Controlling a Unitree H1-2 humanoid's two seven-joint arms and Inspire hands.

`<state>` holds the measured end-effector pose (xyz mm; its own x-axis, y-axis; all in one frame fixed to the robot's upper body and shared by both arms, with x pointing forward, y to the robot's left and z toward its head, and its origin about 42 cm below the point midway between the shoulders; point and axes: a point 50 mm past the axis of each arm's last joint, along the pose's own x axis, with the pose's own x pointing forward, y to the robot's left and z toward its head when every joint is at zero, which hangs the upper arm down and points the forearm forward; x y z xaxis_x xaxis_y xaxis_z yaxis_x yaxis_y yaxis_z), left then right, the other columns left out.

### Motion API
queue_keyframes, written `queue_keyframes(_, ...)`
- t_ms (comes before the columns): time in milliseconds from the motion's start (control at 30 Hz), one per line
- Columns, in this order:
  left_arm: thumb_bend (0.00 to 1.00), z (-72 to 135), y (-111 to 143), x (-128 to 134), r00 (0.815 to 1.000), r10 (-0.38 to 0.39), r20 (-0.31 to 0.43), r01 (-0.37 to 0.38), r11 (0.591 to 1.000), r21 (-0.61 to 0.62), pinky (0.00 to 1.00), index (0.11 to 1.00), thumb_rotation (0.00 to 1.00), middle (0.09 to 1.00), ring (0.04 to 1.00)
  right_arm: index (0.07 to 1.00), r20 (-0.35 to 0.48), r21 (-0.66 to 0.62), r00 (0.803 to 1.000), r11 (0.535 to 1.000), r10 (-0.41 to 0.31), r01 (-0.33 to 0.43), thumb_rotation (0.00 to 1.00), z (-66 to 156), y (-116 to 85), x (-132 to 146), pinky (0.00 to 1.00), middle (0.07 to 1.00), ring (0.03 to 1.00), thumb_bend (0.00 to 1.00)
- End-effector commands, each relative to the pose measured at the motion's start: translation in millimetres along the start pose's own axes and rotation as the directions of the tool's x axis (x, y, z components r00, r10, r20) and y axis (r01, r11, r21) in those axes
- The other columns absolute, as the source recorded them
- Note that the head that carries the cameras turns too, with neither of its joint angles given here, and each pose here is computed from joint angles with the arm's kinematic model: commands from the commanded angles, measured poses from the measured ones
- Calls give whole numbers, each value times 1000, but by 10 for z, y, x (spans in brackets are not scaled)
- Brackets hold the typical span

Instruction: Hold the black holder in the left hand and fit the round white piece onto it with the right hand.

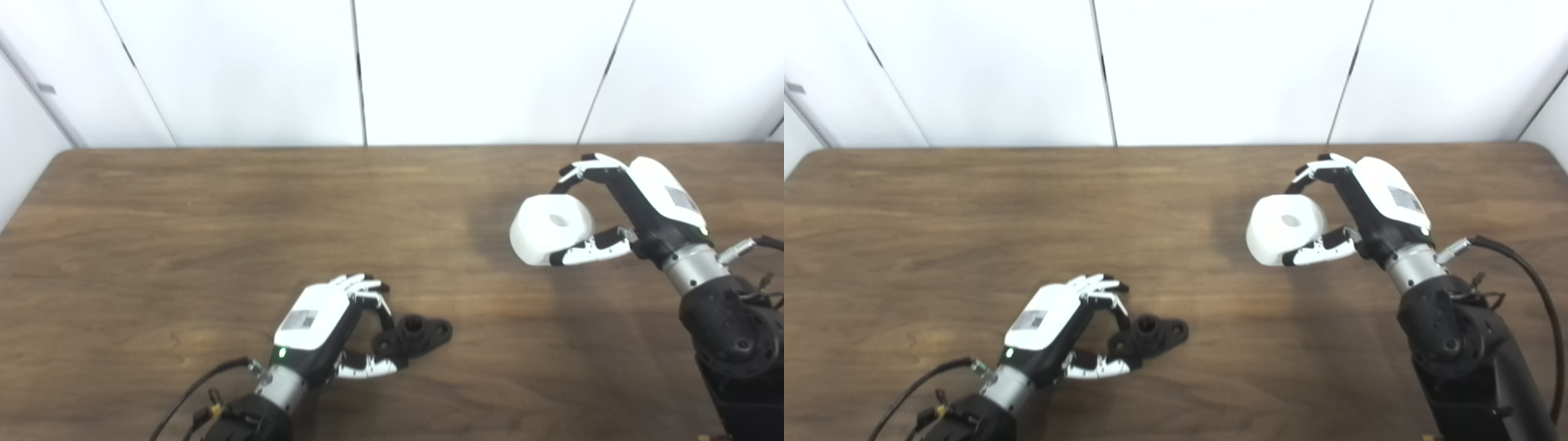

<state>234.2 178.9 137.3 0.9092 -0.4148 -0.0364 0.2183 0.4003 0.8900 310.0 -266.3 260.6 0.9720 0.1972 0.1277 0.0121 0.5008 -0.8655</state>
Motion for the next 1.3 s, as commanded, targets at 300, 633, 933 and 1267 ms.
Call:
queue_keyframes(300, 520, -8, -66, 5, 998, -69, -1, 69, 997, 27, 890, 488, 47, 816, 890, 484, 138, 30, 990, 999, -18, 14, 134, 477, -85, -87, 824, 788, 918, 523)
queue_keyframes(633, 520, 3, -64, 28, 997, -73, 0, 73, 997, 36, 890, 488, 48, 816, 889, 483, 235, 47, 972, 999, 2, -14, 137, 934, -160, -220, 810, 782, 914, 524)
queue_keyframes(933, 520, 5, -67, 40, 997, -74, 2, 74, 997, 38, 895, 488, 48, 820, 890, 483, 259, 19, 965, 998, 50, -57, 139, 1089, -86, -267, 792, 772, 898, 524)
queue_keyframes(1267, 520, 32, -68, 61, 997, -72, 2, 72, 997, 35, 889, 488, 49, 819, 887, 483, 283, 61, 955, 991, 95, -116, 137, 1171, 107, -257, 832, 773, 899, 524)
